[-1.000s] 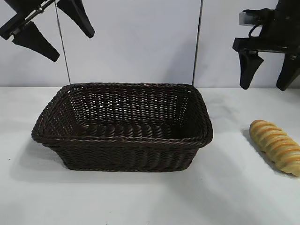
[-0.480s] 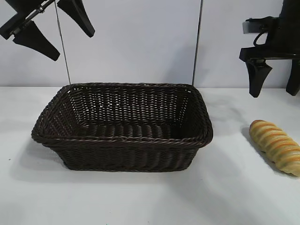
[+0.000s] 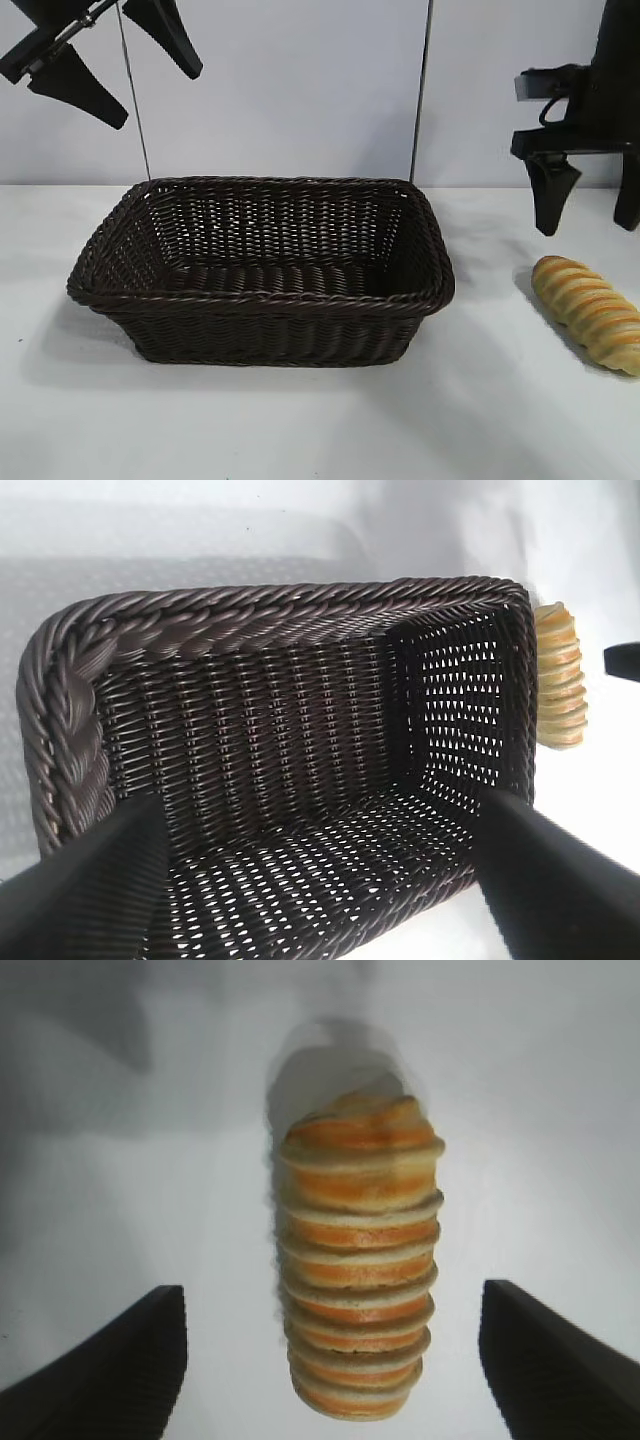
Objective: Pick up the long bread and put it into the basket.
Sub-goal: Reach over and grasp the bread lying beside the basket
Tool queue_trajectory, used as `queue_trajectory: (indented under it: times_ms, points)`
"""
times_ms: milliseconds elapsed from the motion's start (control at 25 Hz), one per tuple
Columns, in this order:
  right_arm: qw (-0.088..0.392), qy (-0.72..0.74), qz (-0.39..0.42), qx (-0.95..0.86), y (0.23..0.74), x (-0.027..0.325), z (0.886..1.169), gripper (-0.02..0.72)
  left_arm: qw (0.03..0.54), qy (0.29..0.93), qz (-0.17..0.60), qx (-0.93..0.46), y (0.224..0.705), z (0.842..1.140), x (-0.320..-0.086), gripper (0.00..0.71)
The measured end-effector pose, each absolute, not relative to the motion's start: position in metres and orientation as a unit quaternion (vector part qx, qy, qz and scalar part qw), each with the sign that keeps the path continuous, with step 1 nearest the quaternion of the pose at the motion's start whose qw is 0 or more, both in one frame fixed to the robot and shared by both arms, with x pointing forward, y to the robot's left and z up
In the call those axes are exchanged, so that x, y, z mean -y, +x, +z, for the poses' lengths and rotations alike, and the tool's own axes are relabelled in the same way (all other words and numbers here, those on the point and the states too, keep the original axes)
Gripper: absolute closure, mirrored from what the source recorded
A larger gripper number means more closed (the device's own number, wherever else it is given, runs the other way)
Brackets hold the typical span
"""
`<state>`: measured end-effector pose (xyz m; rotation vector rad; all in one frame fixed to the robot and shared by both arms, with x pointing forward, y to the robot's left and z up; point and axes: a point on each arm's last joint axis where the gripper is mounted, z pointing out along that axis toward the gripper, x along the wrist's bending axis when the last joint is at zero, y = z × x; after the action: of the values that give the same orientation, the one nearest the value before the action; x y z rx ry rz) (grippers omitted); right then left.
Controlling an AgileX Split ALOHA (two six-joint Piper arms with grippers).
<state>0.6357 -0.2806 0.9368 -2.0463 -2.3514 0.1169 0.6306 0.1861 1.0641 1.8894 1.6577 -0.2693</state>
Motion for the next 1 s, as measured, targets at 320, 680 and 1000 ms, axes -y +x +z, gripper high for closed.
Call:
queue_trajectory:
  times_ms: [320,680,1000]
  points:
    - [0.007,-0.674,0.044,0.737,0.638,0.282,0.916,0.124,0.302,0.712,-0.101,-0.625,0.631,1.064,-0.186,0.104]
    - [-0.006,-0.673,0.043,0.739,0.64,0.283,0.915,0.269,0.302,0.712,-0.101,-0.625,0.631,1.064,-0.186,0.104]
    - [-0.007,-0.672,0.044,0.739,0.64,0.283,0.915,0.422,0.302,0.712,-0.101,-0.625,0.631,1.064,-0.186,0.104]
